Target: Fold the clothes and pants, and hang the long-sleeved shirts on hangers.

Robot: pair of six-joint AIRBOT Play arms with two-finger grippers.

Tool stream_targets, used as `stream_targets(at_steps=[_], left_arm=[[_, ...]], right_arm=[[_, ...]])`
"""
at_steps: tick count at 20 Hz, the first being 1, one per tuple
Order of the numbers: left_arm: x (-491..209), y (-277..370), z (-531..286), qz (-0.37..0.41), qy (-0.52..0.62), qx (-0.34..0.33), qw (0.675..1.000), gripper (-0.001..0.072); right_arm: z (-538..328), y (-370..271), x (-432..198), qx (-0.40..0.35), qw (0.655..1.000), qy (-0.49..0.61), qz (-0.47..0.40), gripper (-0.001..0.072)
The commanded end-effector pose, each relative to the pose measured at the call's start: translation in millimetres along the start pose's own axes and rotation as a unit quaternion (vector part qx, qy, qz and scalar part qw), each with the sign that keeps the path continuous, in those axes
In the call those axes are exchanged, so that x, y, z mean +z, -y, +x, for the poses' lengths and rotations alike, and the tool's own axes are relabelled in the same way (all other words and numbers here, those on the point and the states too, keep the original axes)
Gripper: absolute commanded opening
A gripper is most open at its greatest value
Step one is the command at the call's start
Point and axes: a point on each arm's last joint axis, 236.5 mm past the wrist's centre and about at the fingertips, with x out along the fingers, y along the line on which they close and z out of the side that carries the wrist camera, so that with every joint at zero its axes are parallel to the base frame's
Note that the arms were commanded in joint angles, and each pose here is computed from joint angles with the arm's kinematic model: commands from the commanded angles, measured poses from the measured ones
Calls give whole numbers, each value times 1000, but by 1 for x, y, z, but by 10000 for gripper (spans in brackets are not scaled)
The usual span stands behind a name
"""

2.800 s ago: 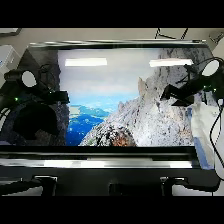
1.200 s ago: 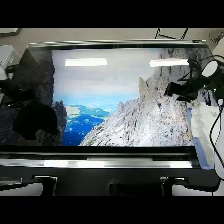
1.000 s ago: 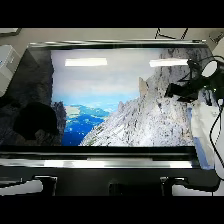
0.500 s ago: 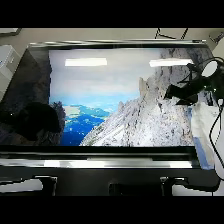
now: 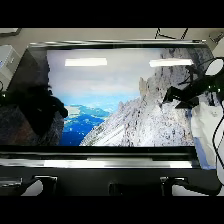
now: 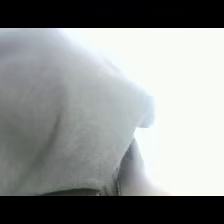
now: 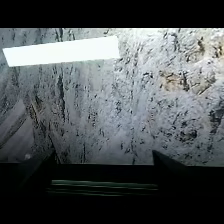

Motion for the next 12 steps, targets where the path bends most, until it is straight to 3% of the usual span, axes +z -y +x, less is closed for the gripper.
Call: stream_targets(at_steps=[1, 6, 8, 12], left_arm=[[-19, 148, -40, 112, 77, -125, 983, 20], [-102, 268, -25, 166, 46, -250, 953, 21], [-145, 270, 13, 182, 0, -242, 953, 21], [-246, 202, 118, 107, -166, -141, 970, 21]], right_arm=[[-23, -9, -3, 8, 999, 32, -19, 681], [-62, -5, -8, -18, 994, 93, -49, 681], [-75, 4, -11, -44, 991, 109, -56, 681], [-82, 16, -16, -71, 990, 109, -51, 680]])
